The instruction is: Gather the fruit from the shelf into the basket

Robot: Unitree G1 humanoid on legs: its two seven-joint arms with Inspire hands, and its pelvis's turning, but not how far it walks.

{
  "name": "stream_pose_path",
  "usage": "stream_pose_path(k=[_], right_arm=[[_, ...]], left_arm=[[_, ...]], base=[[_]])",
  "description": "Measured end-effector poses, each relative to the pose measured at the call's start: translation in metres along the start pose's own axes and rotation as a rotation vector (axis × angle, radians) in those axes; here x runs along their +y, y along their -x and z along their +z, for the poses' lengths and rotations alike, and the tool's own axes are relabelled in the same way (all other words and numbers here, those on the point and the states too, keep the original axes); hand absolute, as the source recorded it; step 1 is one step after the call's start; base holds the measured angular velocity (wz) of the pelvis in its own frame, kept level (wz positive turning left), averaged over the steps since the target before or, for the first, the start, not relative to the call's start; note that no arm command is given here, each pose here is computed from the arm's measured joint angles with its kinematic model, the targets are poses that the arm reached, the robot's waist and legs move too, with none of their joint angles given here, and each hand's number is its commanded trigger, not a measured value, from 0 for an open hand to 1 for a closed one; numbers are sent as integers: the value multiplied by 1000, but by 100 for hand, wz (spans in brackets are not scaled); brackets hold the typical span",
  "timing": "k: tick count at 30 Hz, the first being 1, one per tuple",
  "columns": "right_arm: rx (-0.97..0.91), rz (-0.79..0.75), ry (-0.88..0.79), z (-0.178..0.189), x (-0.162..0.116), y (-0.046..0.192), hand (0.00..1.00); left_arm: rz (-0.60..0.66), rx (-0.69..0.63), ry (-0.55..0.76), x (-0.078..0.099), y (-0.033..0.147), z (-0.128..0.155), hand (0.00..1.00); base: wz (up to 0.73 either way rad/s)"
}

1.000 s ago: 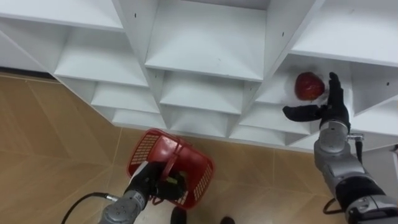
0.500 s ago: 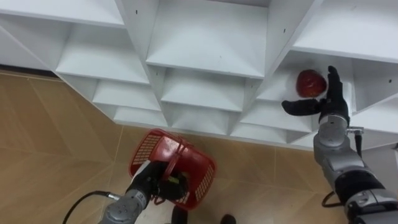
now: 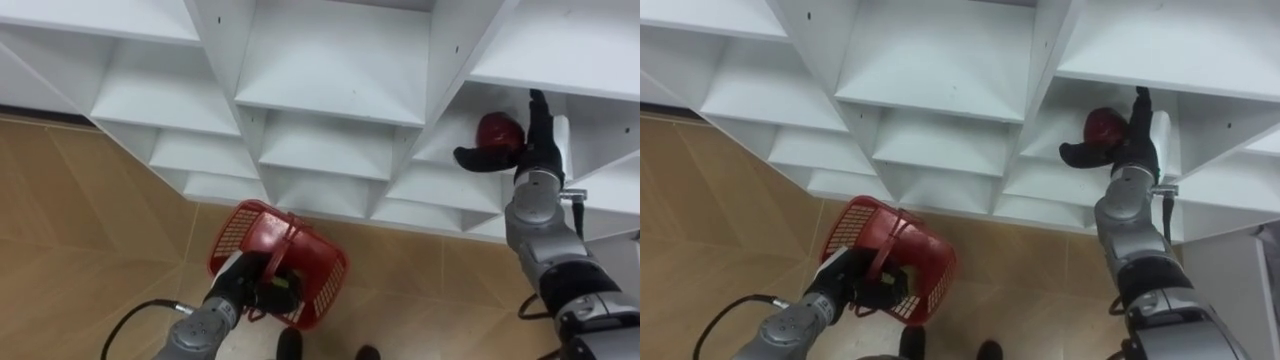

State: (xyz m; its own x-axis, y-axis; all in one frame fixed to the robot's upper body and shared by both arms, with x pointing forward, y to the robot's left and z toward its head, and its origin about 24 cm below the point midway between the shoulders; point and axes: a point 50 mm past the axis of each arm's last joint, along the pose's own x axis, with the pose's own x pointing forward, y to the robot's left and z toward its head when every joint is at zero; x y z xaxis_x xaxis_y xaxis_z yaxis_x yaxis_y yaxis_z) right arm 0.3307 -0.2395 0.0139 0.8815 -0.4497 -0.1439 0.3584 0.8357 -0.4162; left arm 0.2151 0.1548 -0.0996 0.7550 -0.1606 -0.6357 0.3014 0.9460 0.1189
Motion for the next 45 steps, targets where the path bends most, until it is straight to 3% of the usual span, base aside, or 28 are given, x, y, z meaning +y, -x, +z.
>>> stream_pose_path(k=[38, 40, 42, 43, 45], right_arm=[[31, 39, 48, -10, 1, 1, 0], [32, 40, 48, -10, 1, 2, 6], [33, 42, 49, -10, 1, 2, 31], [33, 42, 49, -11, 1, 2, 55], [36, 42, 50, -11, 1, 2, 71]], left_arm=[[-24, 39, 6, -4, 1, -10, 100], [-27, 40, 7, -4, 1, -10, 100], [-32, 44, 7, -4, 1, -11, 100], [-37, 51, 8, -4, 1, -12, 100], [-42, 59, 9, -5, 1, -14, 100]], base=[[-1], [0], [0], [0], [0]])
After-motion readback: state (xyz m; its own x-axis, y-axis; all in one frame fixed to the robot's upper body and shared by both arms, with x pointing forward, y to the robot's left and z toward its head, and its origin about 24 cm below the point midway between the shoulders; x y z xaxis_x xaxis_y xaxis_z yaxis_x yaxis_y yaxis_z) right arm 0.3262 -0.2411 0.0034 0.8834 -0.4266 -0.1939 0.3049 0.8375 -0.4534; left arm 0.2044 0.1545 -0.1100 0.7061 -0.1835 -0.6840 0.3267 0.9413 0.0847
